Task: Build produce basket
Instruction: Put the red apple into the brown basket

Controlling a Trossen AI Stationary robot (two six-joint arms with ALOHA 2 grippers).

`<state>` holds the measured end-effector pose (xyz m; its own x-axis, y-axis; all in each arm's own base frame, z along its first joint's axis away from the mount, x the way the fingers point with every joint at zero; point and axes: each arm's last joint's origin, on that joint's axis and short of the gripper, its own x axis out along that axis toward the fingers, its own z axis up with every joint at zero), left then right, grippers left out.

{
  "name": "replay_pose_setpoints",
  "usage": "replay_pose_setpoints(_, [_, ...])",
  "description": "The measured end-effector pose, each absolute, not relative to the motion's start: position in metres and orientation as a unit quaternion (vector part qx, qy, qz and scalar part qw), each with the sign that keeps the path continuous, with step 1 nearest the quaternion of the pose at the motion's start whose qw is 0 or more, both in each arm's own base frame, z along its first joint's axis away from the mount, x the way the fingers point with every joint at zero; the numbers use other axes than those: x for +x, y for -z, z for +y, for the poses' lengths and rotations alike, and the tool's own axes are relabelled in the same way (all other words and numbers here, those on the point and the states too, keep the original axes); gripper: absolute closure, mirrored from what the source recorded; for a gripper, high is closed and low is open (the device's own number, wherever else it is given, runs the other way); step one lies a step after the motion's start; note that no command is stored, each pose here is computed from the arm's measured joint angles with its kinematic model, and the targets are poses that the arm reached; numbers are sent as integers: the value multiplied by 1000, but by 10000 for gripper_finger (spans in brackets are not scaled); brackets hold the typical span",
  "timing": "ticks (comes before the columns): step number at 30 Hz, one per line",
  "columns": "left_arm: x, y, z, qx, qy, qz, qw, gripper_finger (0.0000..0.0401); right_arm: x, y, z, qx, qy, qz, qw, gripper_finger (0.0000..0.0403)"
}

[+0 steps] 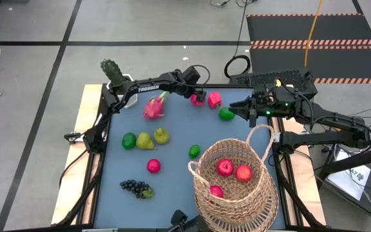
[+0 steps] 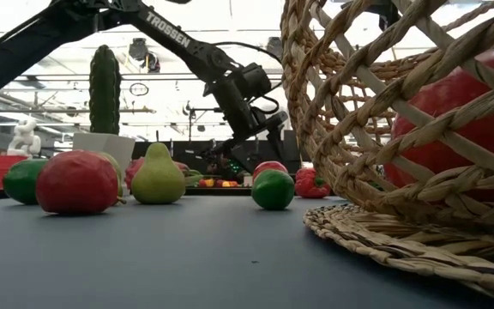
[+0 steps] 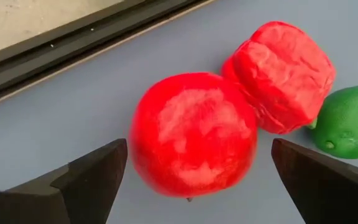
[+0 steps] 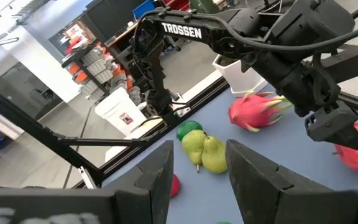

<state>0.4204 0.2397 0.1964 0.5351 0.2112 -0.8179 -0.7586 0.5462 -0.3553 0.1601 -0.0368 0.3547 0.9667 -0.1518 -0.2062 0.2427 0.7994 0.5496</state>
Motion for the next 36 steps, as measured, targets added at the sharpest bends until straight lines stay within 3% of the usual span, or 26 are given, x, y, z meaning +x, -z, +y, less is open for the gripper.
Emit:
replay_pose_setpoints(24, [423, -177, 249, -361, -315, 377, 793, 3, 160, -354, -37, 299, 104, 78, 945, 264])
replay_pose_setpoints(32, [423, -178, 250, -354, -313, 377, 797, 52, 160, -354, -37, 299, 104, 78, 945, 264])
replay_pose_setpoints(36, [423, -177, 249, -355, -312, 377, 796, 54, 159, -355, -37, 293, 103, 77, 947, 264])
